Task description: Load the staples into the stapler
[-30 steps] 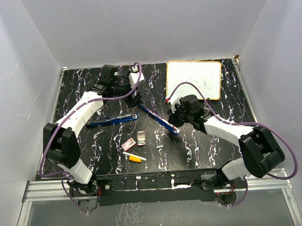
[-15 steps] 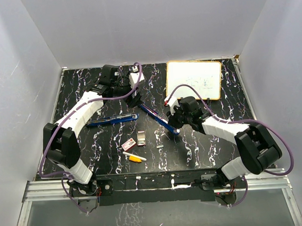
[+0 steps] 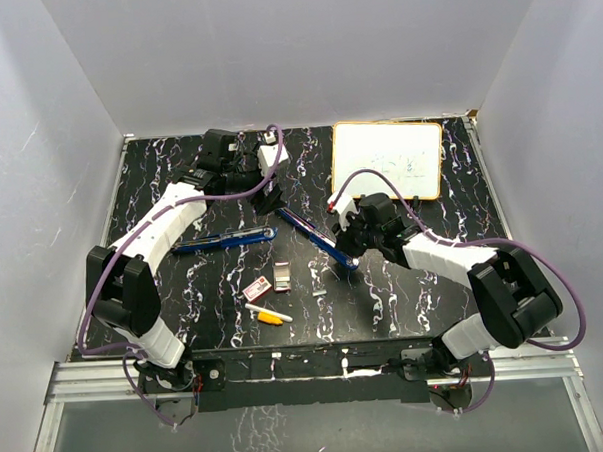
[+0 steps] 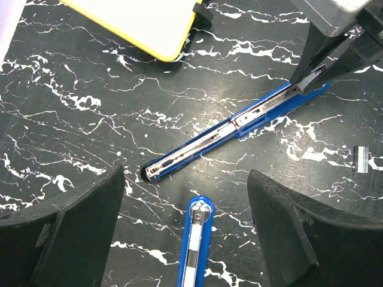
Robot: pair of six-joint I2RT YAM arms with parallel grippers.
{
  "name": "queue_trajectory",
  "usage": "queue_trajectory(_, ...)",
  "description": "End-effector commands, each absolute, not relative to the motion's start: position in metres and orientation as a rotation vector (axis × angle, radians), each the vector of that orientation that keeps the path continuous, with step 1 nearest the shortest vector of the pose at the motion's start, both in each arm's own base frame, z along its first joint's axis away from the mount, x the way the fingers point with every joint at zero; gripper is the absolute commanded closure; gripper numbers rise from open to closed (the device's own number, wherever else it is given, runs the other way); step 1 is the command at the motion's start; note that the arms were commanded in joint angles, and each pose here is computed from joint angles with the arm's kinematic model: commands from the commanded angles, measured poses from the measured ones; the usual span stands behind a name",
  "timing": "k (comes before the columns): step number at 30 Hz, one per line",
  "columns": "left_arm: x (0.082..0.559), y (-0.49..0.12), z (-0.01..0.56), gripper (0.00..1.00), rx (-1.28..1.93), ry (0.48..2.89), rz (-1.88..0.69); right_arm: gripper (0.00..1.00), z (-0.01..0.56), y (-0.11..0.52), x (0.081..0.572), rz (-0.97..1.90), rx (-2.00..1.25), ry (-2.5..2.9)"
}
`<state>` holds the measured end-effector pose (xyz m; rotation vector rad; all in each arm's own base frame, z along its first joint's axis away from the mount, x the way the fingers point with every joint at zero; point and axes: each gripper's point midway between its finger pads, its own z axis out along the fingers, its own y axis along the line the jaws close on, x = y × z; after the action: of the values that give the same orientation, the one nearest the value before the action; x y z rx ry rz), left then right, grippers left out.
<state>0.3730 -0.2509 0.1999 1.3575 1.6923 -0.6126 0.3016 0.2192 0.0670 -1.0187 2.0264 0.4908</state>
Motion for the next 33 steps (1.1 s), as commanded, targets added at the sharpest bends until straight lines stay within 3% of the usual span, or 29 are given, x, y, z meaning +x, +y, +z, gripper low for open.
queue_trajectory(1,0.365,-0.253,0.228,0.18,1.352,1.614,-0.618,0.91,0.080,0.225,0.311,0.475,-1.021,1.953)
queue_trajectory(17,0.365,-0.252,0.222,0.18,1.357,1.628,-0.617,0.91,0.098,0.224,0.315,0.457,-1.002,1.911)
queue_trajectory(23,0.365,-0.252,0.224,0.11,1.365,1.626,-0.609,0.91,0.101,0.223,0.315,0.454,-0.999,1.900)
queue_trajectory(33,0.367,-0.252,0.228,0.08,1.350,1.631,-0.611,0.91,0.089,0.223,0.313,0.461,-1.019,1.933)
